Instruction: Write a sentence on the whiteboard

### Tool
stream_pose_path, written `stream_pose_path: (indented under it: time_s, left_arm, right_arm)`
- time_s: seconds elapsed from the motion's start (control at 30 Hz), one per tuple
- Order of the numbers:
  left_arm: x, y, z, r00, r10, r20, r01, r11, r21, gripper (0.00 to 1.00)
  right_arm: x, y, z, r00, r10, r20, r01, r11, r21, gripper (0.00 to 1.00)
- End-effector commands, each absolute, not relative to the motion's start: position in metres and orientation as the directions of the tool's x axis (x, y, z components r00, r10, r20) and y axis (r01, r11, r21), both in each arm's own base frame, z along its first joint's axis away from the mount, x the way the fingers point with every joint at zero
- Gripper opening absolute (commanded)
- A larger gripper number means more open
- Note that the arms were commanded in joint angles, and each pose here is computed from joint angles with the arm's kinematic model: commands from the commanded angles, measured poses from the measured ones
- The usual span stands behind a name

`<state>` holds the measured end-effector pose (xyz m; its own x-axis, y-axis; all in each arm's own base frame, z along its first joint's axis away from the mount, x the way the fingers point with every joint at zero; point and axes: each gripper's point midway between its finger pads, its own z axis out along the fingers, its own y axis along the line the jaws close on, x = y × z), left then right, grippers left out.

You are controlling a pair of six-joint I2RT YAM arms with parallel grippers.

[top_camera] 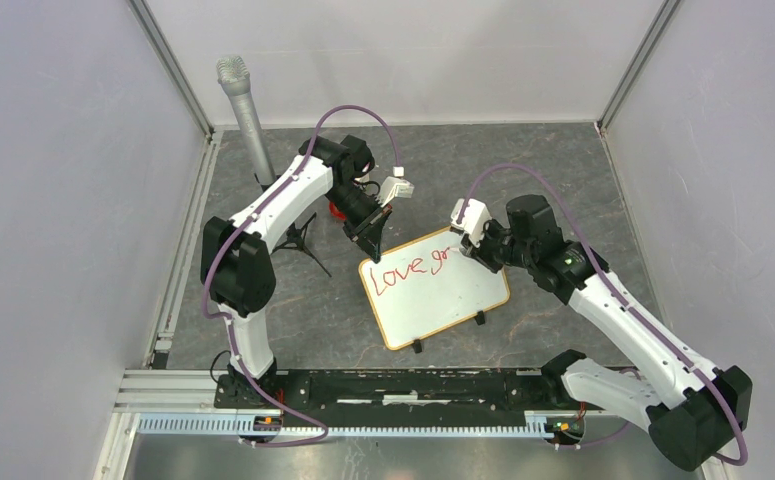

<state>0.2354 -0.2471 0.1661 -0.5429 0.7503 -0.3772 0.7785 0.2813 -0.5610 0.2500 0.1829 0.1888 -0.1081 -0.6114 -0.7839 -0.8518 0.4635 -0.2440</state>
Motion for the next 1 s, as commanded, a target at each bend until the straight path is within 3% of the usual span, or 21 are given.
stream_pose_path:
  time_s: [0.0,0.6,0.97]
  left_arm:
    - [0.231,-0.252,0.172,-0.506,0.759,-0.409,0.792,0.222,-0.569,0.02]
    - [0.231,-0.252,0.172,-0.509,0.76,-0.405,0.789,0.223,-0.573,0.03]
    - [0.231,-0.252,0.171,-0.507,0.76,-0.407,0.791,0.222,-0.571,0.02]
  right_arm:
    - [0.248,0.184,0.186,-0.096,-0.61,-0.786,-0.861,0.448,-0.242,0.0]
    - [0.254,0.163,0.19,-0.087,-0.668,-0.739,-0.815,0.475,-0.334,0.0]
    - [0.267,0.173,0.212,-0.065,-0.622,-0.78,-0.797,0.503,-0.335,0.0]
